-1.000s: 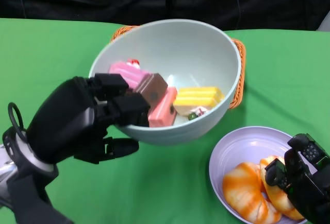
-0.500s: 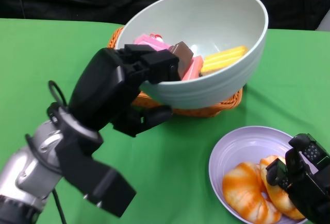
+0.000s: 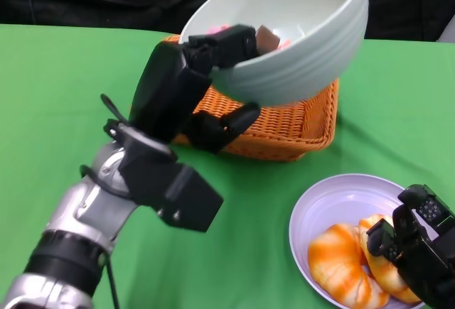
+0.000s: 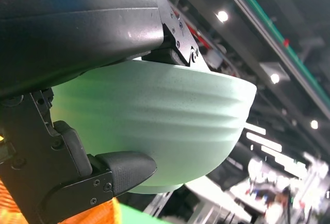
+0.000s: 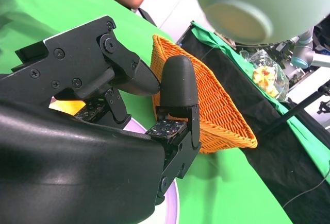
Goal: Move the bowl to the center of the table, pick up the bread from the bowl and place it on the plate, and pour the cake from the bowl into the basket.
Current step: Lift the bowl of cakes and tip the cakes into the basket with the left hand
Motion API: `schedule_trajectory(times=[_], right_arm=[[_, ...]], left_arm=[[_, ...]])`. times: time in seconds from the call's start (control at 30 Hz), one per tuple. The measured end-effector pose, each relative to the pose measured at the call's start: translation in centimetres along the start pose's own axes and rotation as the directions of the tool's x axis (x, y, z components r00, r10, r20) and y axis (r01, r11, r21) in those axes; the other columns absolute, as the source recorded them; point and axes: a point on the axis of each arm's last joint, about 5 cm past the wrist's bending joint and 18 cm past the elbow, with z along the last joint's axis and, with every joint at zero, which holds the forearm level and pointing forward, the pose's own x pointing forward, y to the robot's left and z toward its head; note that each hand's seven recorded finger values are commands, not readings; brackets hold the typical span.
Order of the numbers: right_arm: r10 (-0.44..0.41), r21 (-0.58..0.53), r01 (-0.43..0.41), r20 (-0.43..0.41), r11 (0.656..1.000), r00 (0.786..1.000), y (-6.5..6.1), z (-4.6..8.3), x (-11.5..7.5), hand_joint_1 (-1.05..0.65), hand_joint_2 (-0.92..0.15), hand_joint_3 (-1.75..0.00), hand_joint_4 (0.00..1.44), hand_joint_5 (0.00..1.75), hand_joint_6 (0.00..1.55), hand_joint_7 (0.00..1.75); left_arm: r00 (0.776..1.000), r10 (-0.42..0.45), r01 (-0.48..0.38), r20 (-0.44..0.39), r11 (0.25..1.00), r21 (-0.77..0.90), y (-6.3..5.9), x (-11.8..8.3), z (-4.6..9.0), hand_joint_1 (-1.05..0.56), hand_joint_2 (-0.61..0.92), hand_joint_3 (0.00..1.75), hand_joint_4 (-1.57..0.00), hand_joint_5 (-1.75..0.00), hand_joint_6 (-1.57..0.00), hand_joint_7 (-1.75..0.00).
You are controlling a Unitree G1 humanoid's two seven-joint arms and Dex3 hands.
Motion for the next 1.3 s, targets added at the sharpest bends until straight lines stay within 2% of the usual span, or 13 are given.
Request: schedule_trajectory(times=[0.23,0.47,0.67,1.0,1.13,1.3], right_arm=[[0.003,0.000,-0.003,0.000,1.000,1.000,0.0,0.0,0.0,-0.14,-0.69,-1.07,0.85,1.75,0.66,1.68],[0.000,0.000,0.000,-0.001,1.000,1.000,0.0,0.0,0.0,-0.14,-0.69,-1.07,0.85,1.75,0.66,1.68],[0.000,0.001,0.000,0.000,1.000,1.000,0.0,-0.1,0.0,-0.14,-0.69,-1.07,0.85,1.75,0.66,1.68],[0.001,0.002,-0.001,0.000,1.000,1.000,0.0,0.0,0.0,-0.14,-0.69,-1.08,0.84,1.75,0.64,1.69],[0.018,0.003,-0.018,0.002,1.000,1.000,0.0,0.0,0.0,-0.14,-0.69,-1.06,0.83,1.75,0.62,1.70],[-0.001,0.000,0.001,0.008,1.000,1.000,0.4,0.2,0.0,-0.15,-0.71,-1.04,0.83,1.75,0.63,1.69]], left_arm=[[0.994,0.062,-0.069,-0.086,0.995,-0.077,-1.8,0.8,-0.7,-0.09,0.21,1.73,-1.05,-1.75,-0.84,-1.75],[0.982,0.108,-0.130,-0.157,0.981,-0.142,-2.7,1.3,-0.9,-0.13,0.21,1.71,-1.05,-1.75,-0.84,-1.75],[0.961,0.160,-0.208,-0.225,0.955,-0.210,-3.3,1.3,-0.9,-0.14,0.21,1.71,-1.05,-1.75,-0.86,-1.75],[0.958,0.155,-0.227,-0.240,0.924,-0.308,-4.1,1.5,-0.4,-0.16,0.28,1.59,-1.04,-1.75,-0.86,-1.74],[0.960,0.149,-0.227,-0.238,0.909,-0.350,-4.0,1.8,-0.1,-0.14,0.30,1.57,-1.02,-1.75,-0.85,-1.72],[0.962,0.146,-0.231,-0.231,0.887,-0.401,-3.7,2.2,0.1,-0.15,0.29,1.52,-1.04,-1.75,-0.86,-1.73]])
